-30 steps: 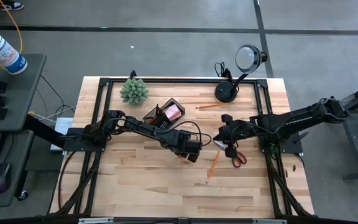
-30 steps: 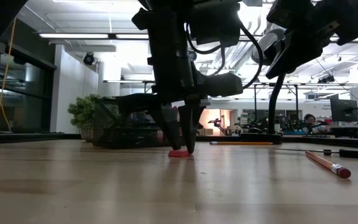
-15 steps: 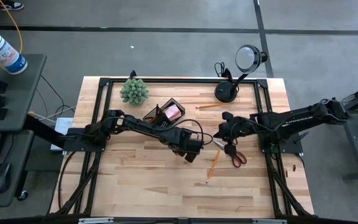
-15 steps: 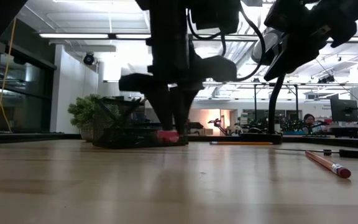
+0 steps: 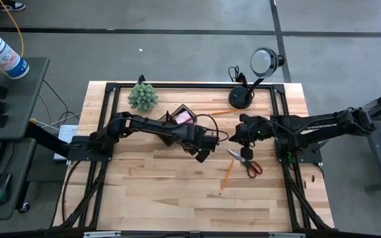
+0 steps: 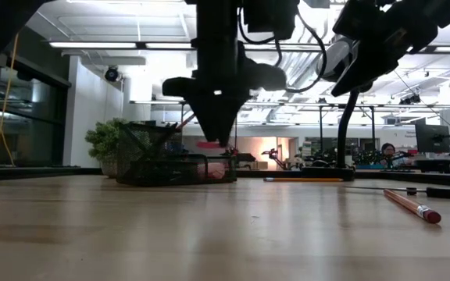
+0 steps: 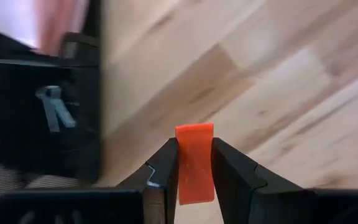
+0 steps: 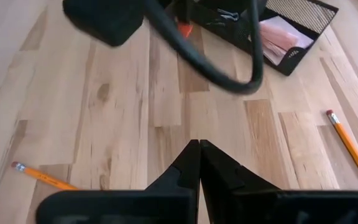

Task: Pick and place office supplies into organizer
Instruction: Put the orange eraser into the black desk organizer

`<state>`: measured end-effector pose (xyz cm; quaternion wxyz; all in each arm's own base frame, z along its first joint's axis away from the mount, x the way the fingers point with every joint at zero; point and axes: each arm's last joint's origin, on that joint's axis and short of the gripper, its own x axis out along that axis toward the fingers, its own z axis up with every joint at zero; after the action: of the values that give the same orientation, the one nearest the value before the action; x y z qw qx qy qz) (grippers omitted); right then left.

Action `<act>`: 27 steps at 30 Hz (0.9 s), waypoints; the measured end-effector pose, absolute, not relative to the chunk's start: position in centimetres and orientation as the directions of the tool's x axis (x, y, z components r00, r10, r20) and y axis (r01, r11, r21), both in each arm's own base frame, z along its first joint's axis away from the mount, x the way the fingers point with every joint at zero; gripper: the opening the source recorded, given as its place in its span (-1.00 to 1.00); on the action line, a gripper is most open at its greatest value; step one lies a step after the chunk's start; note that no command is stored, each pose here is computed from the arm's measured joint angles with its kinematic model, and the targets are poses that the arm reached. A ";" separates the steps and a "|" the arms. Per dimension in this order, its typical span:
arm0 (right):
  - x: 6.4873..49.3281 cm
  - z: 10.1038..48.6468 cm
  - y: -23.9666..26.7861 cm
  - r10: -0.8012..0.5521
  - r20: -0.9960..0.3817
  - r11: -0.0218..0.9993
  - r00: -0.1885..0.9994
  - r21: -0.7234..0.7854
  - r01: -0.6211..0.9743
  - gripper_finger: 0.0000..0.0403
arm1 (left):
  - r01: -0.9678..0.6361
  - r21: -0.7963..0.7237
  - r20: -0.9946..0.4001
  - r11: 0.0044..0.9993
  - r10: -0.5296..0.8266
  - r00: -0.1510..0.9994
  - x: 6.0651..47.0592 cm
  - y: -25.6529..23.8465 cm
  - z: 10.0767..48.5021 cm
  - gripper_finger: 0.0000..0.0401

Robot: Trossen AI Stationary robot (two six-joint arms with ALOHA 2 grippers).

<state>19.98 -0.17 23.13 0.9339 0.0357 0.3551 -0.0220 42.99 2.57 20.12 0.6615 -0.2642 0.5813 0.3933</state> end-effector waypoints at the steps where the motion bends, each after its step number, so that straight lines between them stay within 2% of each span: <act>1: 20.0 23.1 -0.2 -0.017 -0.667 0.996 0.745 0.051 0.068 -0.98 | -0.822 0.125 -0.977 0.556 0.212 -0.005 42.8 2.9 20.2 -0.64; 7: 19.9 23.1 -0.3 -0.019 -0.673 0.994 0.740 0.064 0.083 -0.98 | -0.772 0.240 -0.968 0.589 0.208 -0.143 41.3 4.8 20.7 -0.64; 13: 19.9 23.1 -0.3 -0.015 -0.672 0.994 0.740 0.070 0.084 -0.98 | -0.714 0.358 -0.933 0.602 0.258 -0.251 40.0 6.3 21.2 -0.64; 27: 19.9 23.1 -0.2 -0.011 -0.672 0.992 0.741 0.084 0.090 -0.97 | -0.670 0.438 -0.897 0.599 0.335 -0.287 39.7 6.8 21.3 -0.64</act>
<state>19.92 -0.24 23.06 0.9312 0.0553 0.3592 -0.0271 39.68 6.85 21.26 0.5840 -0.1238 0.6771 0.4304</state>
